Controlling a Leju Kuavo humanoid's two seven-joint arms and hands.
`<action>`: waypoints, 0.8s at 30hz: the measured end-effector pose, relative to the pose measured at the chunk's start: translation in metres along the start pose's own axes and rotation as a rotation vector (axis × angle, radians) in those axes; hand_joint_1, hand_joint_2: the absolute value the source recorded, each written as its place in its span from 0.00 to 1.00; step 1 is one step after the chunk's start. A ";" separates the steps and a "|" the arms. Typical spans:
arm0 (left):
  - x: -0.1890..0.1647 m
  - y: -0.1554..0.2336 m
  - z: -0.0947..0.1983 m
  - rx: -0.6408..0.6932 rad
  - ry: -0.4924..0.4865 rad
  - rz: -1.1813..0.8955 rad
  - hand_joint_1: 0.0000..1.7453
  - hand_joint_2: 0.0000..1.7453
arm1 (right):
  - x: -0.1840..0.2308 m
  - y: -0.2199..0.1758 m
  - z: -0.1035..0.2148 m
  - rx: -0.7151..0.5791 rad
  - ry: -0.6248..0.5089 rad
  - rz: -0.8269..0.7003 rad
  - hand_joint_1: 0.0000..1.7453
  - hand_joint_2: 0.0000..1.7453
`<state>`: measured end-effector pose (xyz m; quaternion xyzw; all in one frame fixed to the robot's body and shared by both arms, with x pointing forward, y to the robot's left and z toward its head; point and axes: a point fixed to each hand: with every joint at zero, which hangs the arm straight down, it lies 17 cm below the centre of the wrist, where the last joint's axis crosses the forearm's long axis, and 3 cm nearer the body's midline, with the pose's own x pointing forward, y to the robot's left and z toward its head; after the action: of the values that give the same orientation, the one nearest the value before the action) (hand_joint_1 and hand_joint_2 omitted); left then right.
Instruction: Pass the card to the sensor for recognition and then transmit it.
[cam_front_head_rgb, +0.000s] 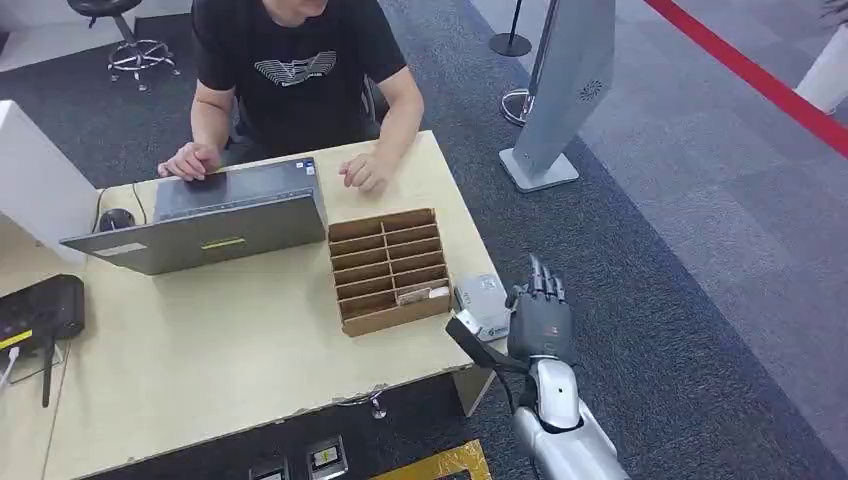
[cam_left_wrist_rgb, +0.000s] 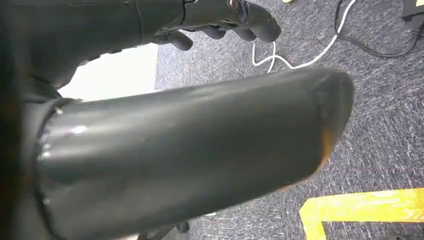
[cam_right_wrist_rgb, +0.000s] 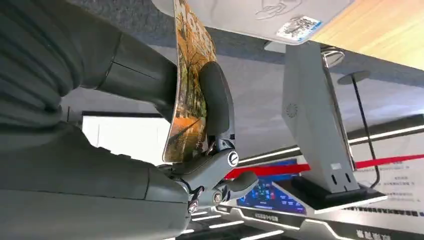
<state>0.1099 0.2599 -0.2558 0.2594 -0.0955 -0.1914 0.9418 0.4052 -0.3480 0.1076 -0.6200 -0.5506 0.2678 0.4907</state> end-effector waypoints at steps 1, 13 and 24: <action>0.000 0.000 0.000 0.000 0.000 0.000 0.00 0.00 | -0.001 0.001 0.000 0.002 0.002 0.002 1.00 1.00; 0.000 -0.001 0.000 -0.003 0.004 0.013 0.00 0.00 | -0.007 0.011 0.004 0.029 0.020 -0.011 1.00 1.00; -0.001 -0.002 0.001 -0.005 0.014 0.019 0.00 0.00 | 0.001 0.016 0.005 0.035 -0.008 -0.008 1.00 1.00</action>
<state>0.1080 0.2584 -0.2560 0.2576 -0.0909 -0.1810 0.9448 0.4078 -0.3438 0.0920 -0.6083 -0.5500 0.2778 0.5003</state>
